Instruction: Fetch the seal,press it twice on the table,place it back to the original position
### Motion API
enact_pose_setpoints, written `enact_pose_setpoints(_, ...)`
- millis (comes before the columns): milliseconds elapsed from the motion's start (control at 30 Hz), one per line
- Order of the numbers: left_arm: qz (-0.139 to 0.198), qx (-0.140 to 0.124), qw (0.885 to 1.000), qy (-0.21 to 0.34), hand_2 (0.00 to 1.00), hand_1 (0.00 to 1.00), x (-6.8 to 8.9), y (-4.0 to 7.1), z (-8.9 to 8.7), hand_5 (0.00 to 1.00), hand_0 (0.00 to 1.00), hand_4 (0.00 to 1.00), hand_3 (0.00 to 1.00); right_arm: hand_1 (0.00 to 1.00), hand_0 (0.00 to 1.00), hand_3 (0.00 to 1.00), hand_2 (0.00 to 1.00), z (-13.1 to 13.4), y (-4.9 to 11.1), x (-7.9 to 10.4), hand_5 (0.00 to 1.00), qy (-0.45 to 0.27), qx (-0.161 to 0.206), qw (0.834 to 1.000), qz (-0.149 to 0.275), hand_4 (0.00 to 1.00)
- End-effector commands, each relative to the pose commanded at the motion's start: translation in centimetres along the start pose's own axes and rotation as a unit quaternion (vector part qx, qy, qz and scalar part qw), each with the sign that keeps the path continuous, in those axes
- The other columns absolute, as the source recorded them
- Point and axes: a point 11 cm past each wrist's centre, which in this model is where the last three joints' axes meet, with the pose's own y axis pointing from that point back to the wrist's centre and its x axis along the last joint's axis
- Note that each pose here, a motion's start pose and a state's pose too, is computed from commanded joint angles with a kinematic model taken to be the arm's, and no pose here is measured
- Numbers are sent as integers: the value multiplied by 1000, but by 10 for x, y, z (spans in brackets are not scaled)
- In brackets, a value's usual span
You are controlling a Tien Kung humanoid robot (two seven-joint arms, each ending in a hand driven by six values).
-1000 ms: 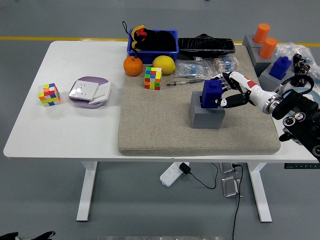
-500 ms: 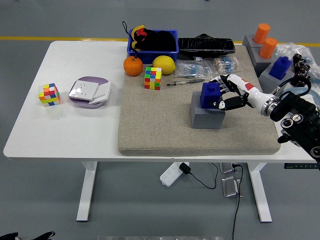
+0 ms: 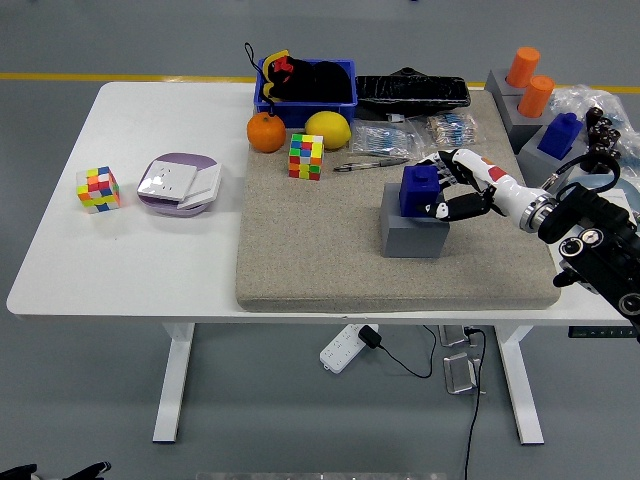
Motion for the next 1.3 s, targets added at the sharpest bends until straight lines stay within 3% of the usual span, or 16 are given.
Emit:
enact_pose_setpoints(367,-1,1,1000,0,763,785,0,0,-1,422,813,683,802,501,626,551,503,0,0,-1,2,2,1,1000,2,740)
enact_pose_setpoints(400,-1,0,1000,0,763,785,0,0,0,424,813,683,802,564,656,606,565,0,0,0,2,3,2,1000,2,770)
enact_pose_setpoints(767,-1,0,1000,0,763,786,-1,0,0,422,813,683,802,620,681,655,620,-1,0,-1,2,3,2,1000,2,810)
enact_pose_setpoints(800,-1,0,1000,0,763,785,-1,0,0,423,813,683,802,672,690,710,679,-1,0,-1,2,3,2,1000,2,830)
enact_pose_setpoints(1300,-2,-1,1000,-1,763,785,-1,0,0,422,813,682,802,733,750,720,712,0,-1,-1,2,22,-3,1000,2,871)
